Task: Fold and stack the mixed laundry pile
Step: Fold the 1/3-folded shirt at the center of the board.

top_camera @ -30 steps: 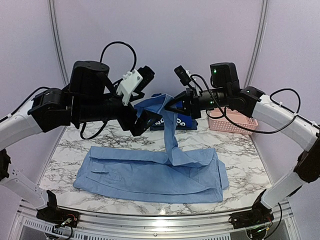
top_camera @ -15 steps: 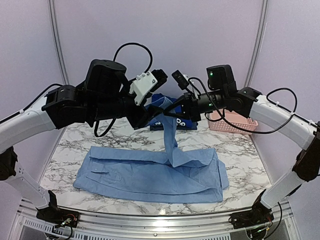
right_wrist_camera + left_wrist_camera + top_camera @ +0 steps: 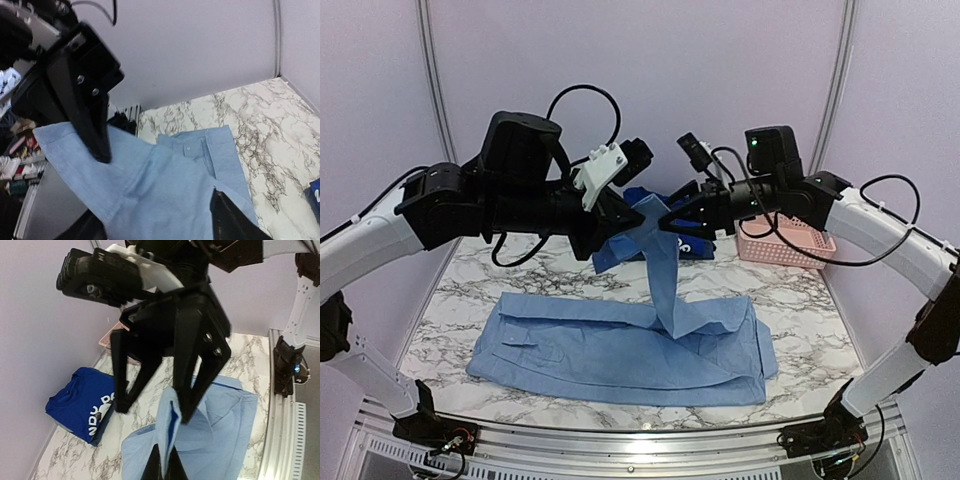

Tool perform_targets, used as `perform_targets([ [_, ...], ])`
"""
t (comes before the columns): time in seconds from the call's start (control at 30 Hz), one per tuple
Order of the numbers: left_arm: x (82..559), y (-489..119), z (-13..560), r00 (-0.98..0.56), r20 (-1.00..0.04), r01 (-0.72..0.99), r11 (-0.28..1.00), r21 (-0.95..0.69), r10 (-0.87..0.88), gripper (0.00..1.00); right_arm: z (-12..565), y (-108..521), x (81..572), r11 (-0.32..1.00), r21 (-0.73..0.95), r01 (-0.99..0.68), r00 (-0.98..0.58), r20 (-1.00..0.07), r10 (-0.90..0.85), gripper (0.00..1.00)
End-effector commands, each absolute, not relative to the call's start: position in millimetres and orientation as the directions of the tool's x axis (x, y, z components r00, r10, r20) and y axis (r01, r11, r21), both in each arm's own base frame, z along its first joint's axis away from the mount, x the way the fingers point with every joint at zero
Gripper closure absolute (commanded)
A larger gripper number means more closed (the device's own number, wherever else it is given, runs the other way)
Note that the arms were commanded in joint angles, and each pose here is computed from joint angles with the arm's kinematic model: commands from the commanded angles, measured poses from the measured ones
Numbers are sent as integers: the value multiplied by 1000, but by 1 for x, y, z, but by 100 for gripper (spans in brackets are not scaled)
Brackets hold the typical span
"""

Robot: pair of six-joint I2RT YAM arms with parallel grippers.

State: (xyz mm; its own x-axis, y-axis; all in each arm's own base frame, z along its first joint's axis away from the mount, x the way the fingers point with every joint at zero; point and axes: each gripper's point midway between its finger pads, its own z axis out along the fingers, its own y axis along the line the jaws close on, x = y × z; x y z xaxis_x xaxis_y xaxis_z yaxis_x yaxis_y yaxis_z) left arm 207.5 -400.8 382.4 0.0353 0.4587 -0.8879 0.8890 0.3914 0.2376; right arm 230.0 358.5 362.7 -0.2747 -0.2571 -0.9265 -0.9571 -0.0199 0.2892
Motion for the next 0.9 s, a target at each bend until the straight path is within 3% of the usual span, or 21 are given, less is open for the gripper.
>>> perform_targets([
  [0.0, 163, -396, 438, 27, -952, 955, 273, 114, 304, 100, 404, 310, 251, 19, 298, -955, -298, -949, -104, 22],
  [0.07, 144, -399, 442, 18, -955, 974, 208, 83, 297, 100, 402, 289, 267, 89, 348, -933, -353, -934, -56, 16],
  [0.17, 110, -402, 435, 18, -942, 992, 112, 59, 335, 100, 376, 268, 299, 240, 424, -873, -446, -894, -42, 17],
  [0.37, 55, -392, 383, 7, -854, 1000, 5, 11, 520, 100, 298, 258, 323, 359, 574, -736, -641, -761, -98, 38],
  [0.4, 37, -392, 366, -2, -829, 999, -28, -21, 559, 100, 264, 258, 319, 380, 613, -692, -698, -704, -134, 45],
  [0.63, 7, -423, 335, 60, -782, 993, -114, -14, 621, 100, 182, 284, 290, 427, 636, -642, -763, -586, -273, 55],
  [0.77, 34, -439, 334, 38, -786, 999, 8, 54, 617, 100, 142, 291, 282, 463, 659, -593, -804, -507, -309, 61],
  [0.87, 88, -439, 340, -160, -828, 966, 257, -20, 537, 100, 111, 282, 284, 523, 653, -548, -836, -449, -316, 62],
])
